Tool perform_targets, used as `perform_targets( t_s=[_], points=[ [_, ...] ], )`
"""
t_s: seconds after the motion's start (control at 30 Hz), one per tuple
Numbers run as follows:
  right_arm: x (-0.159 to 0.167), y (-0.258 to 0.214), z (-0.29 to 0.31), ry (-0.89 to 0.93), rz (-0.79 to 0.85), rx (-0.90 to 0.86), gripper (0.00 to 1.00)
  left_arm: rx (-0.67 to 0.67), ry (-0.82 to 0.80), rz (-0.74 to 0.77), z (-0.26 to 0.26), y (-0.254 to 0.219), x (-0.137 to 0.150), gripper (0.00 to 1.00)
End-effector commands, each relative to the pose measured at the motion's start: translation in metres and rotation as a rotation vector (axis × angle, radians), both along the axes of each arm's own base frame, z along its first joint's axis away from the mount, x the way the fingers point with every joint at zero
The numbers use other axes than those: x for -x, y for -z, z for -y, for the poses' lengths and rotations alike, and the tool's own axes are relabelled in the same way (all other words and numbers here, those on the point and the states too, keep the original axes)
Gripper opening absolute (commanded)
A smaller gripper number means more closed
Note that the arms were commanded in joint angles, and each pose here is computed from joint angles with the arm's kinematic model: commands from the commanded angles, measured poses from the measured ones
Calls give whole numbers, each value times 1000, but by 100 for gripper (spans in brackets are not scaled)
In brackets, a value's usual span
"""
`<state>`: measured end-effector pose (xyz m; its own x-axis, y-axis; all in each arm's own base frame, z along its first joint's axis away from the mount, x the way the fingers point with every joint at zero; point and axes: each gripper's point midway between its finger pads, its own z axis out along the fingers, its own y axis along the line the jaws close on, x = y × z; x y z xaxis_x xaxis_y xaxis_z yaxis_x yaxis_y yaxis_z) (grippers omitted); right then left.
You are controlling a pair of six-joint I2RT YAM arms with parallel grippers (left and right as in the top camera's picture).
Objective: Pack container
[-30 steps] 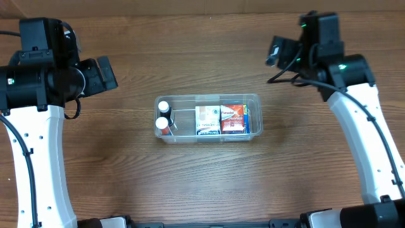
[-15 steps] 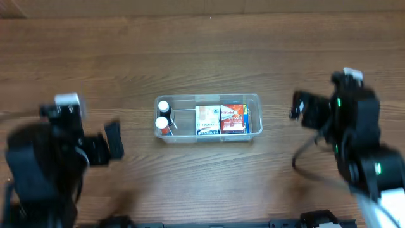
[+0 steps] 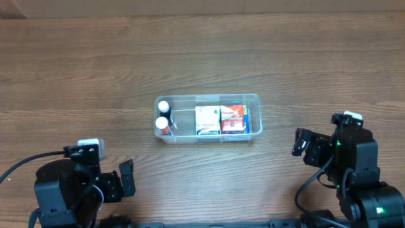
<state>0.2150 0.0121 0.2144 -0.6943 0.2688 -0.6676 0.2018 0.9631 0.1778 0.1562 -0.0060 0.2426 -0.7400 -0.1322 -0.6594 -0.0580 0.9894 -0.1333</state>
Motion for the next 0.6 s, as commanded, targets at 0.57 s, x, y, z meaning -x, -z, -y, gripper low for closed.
perform_targets(
  t_s=[0.57],
  points=[
    [-23, 27, -53, -402, 801, 72, 100, 25, -7, 8, 2, 0, 1, 100]
  ],
)
